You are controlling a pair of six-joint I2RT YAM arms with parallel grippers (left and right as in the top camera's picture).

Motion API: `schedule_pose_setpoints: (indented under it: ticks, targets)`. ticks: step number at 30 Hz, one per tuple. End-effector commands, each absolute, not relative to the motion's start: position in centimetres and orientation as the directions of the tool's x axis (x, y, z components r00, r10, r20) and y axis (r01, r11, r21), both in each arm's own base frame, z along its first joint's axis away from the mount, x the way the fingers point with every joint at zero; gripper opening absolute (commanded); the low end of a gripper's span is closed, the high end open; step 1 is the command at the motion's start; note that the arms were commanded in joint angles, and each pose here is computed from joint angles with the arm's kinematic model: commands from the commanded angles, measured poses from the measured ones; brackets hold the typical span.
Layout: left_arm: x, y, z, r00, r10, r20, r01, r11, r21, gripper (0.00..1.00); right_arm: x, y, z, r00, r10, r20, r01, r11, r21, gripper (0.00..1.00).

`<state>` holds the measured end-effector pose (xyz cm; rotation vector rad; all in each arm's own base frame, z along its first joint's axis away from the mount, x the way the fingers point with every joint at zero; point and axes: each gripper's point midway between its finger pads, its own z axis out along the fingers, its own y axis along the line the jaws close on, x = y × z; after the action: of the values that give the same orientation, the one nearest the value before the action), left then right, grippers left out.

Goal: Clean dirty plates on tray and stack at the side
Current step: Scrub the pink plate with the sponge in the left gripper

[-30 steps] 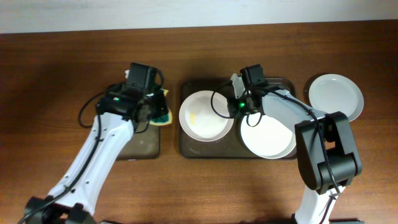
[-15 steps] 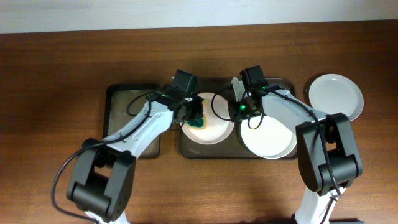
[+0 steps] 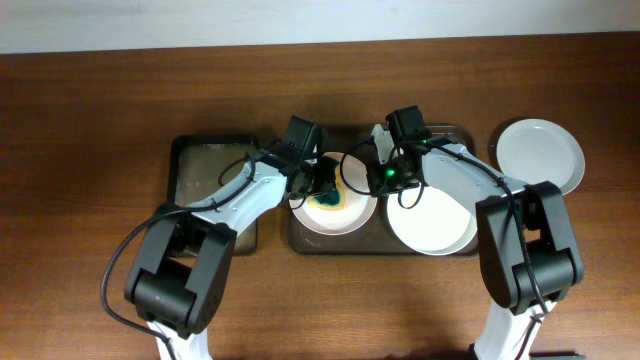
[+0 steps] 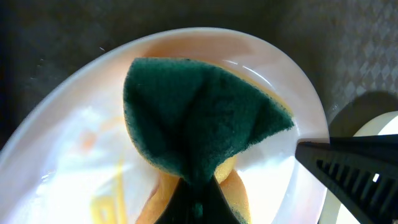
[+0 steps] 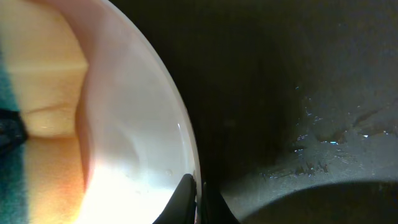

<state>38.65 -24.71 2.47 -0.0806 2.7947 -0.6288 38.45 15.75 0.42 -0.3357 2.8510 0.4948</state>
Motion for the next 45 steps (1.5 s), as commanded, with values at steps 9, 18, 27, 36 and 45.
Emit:
schedule_pose_setpoints:
  ticks: [9, 18, 27, 36, 45]
  targets:
    - [35.8, -22.6, -2.1, -0.984, -0.103, -0.148, -0.062, 0.964, -0.259, 0.0, 37.1, 15.0, -1.4, -0.959, -0.202, -0.201, -0.251, 0.931, 0.263, 0.04]
    - [37.6, -14.0, 3.0, -0.935, -0.098, -0.342, -0.168, 0.969, 0.182, 0.0, 37.0, 14.9, -1.5, -0.959, -0.202, -0.199, -0.25, 0.934, 0.256, 0.04]
    - [36.9, -20.0, 4.9, -0.96, -0.124, -0.25, -0.09, 0.985, -0.144, 0.0, 37.0, 14.9, -1.5, -0.959, -0.202, -0.2, -0.25, 0.934, 0.257, 0.04]
    - [35.9, -26.1, 5.7, -0.972, -0.058, -0.227, 0.027, 0.934, -0.356, 0.0, 37.1, 14.9, -1.5, -0.958, -0.202, -0.202, -0.251, 0.933, 0.257, 0.04]
    - [35.8, -24.9, 2.9, -0.961, -0.067, -0.269, 0.02, 0.951, -0.308, 0.0, 37.1, 14.9, -1.5, -0.958, -0.201, -0.203, -0.251, 0.933, 0.257, 0.04]
